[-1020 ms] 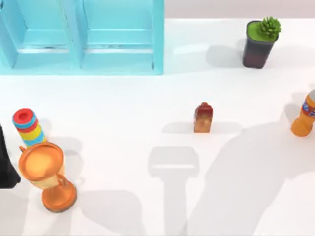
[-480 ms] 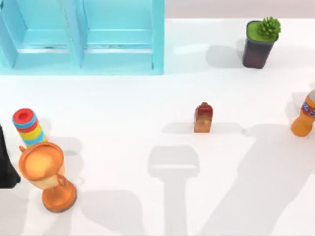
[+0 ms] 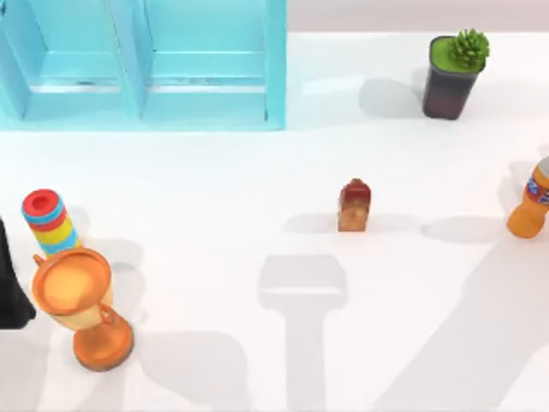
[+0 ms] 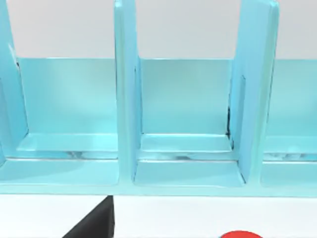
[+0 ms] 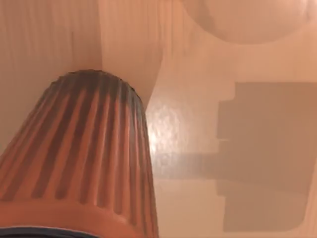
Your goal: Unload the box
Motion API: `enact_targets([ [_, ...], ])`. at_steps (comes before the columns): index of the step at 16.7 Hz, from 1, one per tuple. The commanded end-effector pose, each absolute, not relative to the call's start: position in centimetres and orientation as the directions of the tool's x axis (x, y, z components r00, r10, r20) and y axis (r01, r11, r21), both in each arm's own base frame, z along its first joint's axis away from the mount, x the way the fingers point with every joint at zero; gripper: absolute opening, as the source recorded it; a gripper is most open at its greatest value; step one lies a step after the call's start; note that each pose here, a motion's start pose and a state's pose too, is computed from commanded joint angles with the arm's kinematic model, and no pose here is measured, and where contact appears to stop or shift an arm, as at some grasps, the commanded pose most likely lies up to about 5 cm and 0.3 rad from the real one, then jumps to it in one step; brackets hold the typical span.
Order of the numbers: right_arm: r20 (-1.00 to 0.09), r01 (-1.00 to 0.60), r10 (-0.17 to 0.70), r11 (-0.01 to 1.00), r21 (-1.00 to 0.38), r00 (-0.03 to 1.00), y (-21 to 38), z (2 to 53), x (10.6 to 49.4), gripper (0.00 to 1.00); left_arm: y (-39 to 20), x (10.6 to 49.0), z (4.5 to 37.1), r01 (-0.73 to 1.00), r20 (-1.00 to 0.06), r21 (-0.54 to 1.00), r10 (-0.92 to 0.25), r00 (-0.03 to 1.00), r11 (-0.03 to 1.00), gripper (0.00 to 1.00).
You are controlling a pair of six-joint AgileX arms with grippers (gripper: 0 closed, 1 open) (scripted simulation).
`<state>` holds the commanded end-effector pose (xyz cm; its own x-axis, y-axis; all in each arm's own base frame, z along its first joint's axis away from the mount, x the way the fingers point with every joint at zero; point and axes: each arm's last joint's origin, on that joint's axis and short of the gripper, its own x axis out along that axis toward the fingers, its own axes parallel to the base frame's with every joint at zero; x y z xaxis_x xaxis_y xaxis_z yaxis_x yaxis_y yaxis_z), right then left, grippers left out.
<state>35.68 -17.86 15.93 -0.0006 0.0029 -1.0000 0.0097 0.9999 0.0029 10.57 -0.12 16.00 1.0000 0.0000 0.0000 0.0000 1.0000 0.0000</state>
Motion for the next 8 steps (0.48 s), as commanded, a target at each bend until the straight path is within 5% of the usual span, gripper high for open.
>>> enact_targets([
  [2, -1.0, 0.01, 0.003, 1.0, 0.003, -0.001, -17.86, 15.93, 35.68, 1.0, -0.12, 10.57, 16.0, 0.0, 0.0, 0.0, 0.0, 1.0, 1.0, 1.0],
  [8, -1.0, 0.01, 0.003, 1.0, 0.003, -0.001, -17.86, 15.93, 35.68, 0.55, -0.12, 10.57, 16.0, 0.0, 0.0, 0.0, 0.0, 1.0, 1.0, 1.0],
])
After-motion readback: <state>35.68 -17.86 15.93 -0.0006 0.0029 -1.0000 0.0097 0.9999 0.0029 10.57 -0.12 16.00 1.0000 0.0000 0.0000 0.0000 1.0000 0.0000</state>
